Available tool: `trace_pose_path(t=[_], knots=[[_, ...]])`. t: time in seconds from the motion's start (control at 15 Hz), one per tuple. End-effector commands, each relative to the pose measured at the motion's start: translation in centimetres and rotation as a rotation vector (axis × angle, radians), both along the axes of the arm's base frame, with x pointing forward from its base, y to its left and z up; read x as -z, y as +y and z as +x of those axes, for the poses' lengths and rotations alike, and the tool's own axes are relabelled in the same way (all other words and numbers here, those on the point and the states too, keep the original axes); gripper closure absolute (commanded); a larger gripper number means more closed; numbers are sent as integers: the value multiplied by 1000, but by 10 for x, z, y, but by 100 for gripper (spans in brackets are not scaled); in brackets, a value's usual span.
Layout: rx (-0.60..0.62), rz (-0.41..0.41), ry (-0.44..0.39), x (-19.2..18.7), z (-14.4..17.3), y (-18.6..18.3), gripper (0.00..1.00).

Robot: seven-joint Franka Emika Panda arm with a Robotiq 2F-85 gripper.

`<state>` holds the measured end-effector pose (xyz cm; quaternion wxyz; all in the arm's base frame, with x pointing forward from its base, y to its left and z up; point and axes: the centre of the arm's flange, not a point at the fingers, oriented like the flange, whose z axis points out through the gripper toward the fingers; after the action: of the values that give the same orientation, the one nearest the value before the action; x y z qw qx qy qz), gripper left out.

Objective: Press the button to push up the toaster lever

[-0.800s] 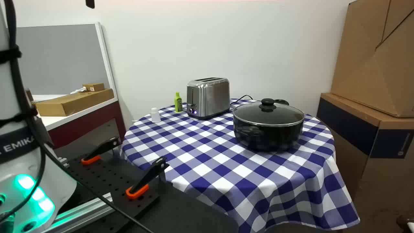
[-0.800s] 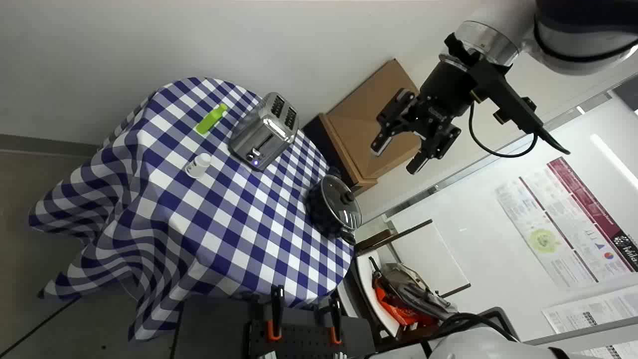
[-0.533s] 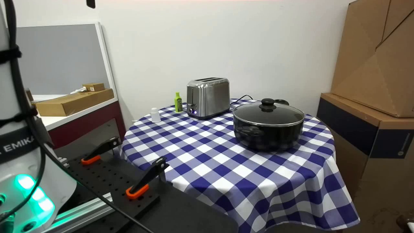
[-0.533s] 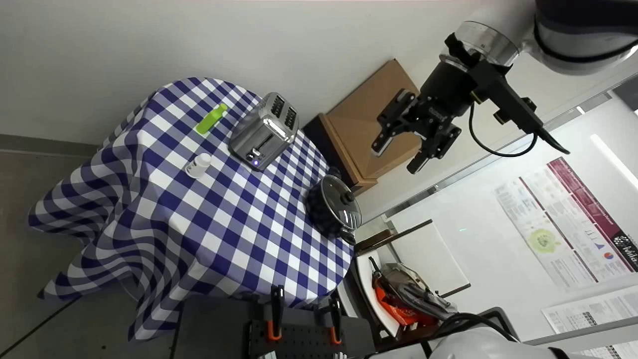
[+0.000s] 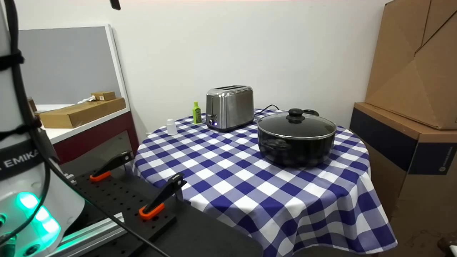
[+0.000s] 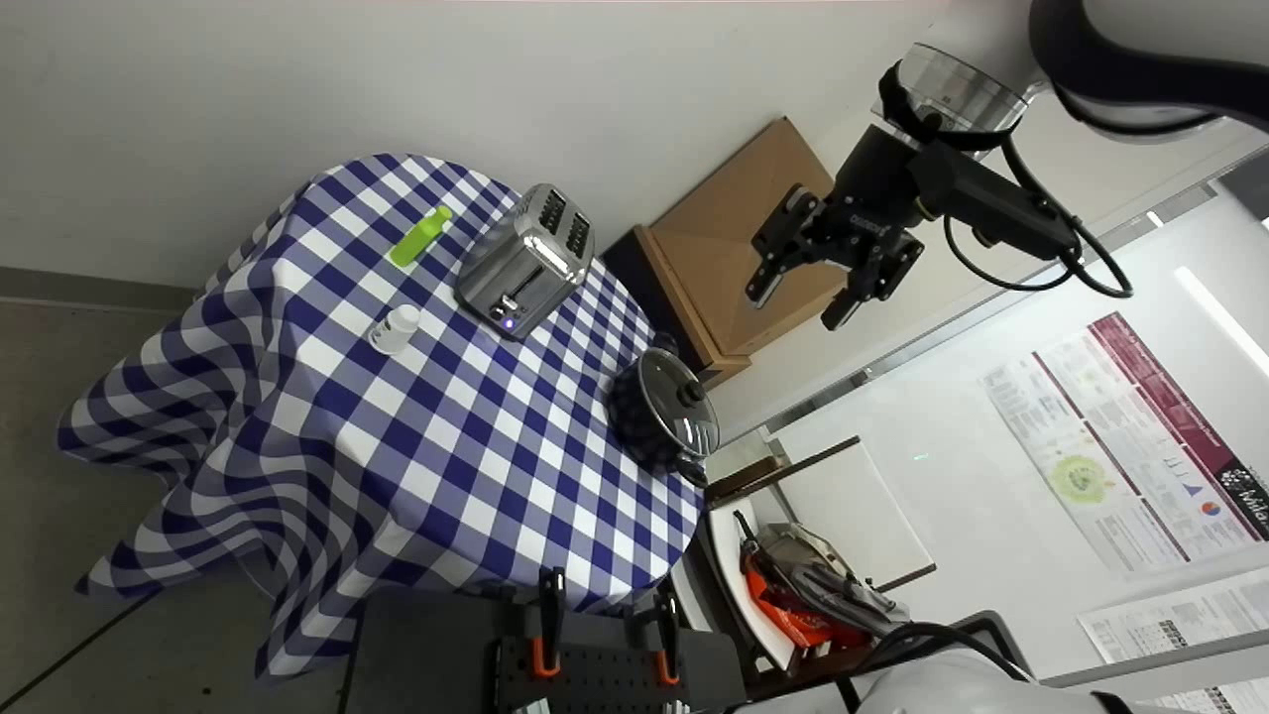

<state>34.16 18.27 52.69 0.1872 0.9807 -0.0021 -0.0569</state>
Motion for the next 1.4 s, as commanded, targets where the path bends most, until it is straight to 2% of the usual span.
trace_pose_path(t=[0.0,0.13,0.33,0.87,1.33], knots=[[55,25,-114,18,6,-6,0],[91,54,-157,36,17,-17,0],[121,91,-152,73,37,-43,0],[181,66,-141,164,82,-92,0],[81,50,-211,223,118,-112,0]])
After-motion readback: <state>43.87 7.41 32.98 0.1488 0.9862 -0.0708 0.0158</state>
